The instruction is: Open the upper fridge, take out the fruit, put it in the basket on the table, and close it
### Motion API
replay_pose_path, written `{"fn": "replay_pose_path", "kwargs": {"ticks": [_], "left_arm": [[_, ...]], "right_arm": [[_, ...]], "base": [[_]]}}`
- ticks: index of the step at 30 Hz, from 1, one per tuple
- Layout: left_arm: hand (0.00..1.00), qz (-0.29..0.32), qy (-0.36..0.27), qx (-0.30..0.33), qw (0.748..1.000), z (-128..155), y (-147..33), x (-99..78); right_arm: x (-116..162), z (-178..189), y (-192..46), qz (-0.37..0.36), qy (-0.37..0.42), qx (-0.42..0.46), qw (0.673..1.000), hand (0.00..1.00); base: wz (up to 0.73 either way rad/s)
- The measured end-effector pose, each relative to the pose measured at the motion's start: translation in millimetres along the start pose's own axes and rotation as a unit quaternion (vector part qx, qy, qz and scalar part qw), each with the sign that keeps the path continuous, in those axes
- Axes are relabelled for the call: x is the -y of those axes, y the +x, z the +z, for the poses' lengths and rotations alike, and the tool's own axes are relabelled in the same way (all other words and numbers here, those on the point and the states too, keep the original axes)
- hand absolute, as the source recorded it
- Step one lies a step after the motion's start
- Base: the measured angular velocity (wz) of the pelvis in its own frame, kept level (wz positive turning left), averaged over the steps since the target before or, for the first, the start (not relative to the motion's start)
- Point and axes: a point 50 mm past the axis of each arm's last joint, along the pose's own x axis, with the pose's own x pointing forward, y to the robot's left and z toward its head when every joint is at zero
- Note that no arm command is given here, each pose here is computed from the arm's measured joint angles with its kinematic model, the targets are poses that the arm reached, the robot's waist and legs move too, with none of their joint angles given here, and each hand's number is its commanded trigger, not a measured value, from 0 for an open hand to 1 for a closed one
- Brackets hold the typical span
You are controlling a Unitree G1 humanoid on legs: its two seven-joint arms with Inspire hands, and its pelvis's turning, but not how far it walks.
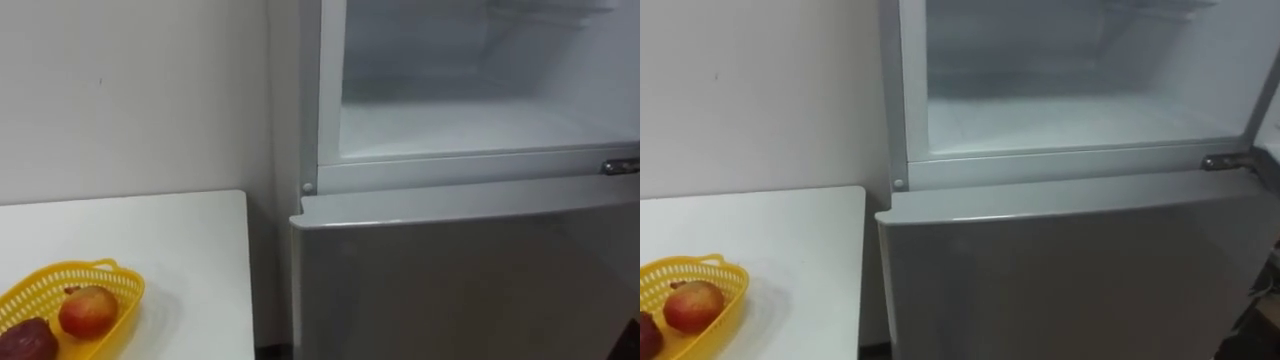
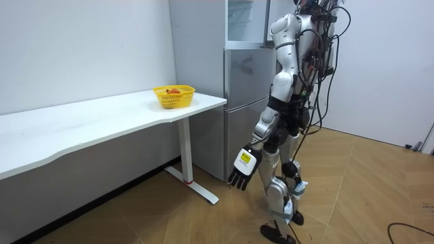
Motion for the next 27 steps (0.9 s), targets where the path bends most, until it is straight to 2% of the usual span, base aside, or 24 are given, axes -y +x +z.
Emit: {"fn": "replay_pose_path", "kwargs": {"ticks": [9,22,27], "left_arm": [[0.0,0.0,-0.008,-0.003,1.0,-1,-0.2,0.0],[0.0,0.003,-0.004,-0.003,1.0,-1,-0.2,-0.9],[0.0,-0.005,-0.005,-0.013,1.0,-6,-0.4,0.0]], "right_arm": [[-32,6,-1,0.064,0.011,0.009,0.998,0.0],[-42,6,-2,0.082,0.017,0.014,0.996,0.0],[-58,12,-6,0.128,-0.009,0.033,0.991,0.0]], "base": [[0.0],[0.01],[0.03]]}}
